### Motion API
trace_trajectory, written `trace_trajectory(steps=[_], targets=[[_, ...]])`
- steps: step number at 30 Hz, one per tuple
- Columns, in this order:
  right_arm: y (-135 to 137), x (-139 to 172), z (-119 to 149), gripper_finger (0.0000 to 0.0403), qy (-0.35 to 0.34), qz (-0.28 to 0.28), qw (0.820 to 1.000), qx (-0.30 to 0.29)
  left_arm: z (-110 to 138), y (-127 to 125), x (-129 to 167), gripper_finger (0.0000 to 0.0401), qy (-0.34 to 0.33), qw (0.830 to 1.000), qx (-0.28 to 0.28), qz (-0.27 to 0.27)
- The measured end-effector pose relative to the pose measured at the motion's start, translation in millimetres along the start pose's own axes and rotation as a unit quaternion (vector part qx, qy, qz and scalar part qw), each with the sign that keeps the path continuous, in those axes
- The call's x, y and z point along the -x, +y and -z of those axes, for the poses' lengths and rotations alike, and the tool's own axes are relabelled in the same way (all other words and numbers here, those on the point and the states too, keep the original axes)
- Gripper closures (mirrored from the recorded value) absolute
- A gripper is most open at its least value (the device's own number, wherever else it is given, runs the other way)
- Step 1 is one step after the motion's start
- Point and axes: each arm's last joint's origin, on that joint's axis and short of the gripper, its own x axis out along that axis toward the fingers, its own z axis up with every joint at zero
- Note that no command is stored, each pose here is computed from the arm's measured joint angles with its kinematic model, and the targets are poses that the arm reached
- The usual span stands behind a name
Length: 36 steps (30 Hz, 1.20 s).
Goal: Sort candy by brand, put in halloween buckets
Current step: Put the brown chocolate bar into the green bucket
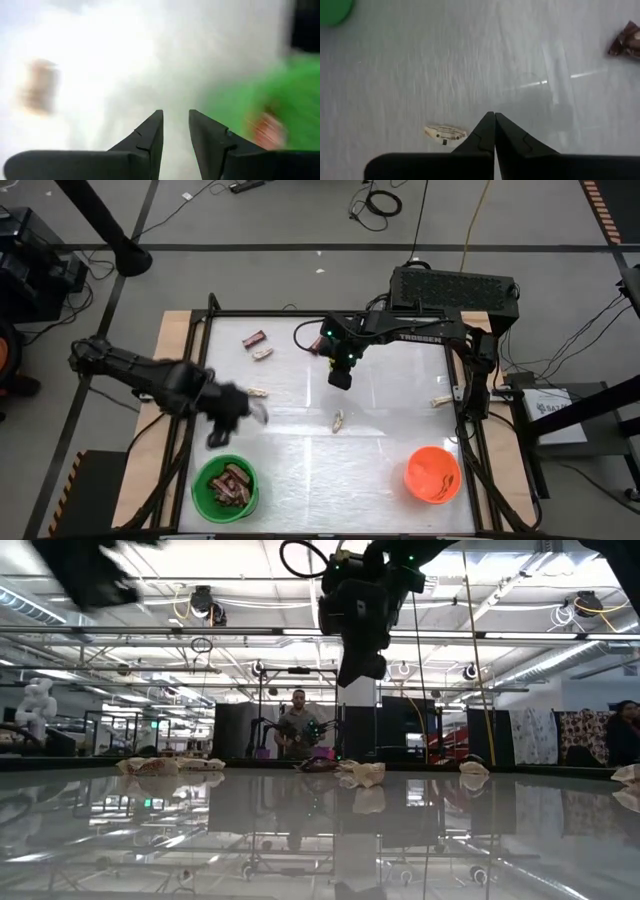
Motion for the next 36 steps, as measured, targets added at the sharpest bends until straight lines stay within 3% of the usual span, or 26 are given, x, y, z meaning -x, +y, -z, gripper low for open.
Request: trace_trajectory(steps=[4,7,14,20,29,36], targets=[[0,0,1,0.0403,0.003,0.0,1.0,-0.018,-17,42,5,0.0302,-0.049,0.991,0.013,-0.122],[1,0,3,0.0403,0.014,0.0,0.999,-0.04,-26,78,7,0.0302,-0.046,0.983,0.044,-0.171],[9,-3,8,0.0403,0.041,0.0,0.997,-0.067,-31,166,0,0.0302,-0.001,0.949,0.206,-0.238],[26,-8,10,0.0403,0.049,-0.007,0.997,-0.062,-30,221,-19,0.0302,0.035,0.927,0.267,-0.261],[54,-17,14,0.0403,0.061,-0.012,0.998,-0.029,-21,258,-46,0.0301,0.083,0.892,0.365,-0.254],[54,-17,13,0.0403,0.054,0.006,0.998,-0.03,-25,259,-53,0.0272,0.094,0.905,0.329,-0.252]])
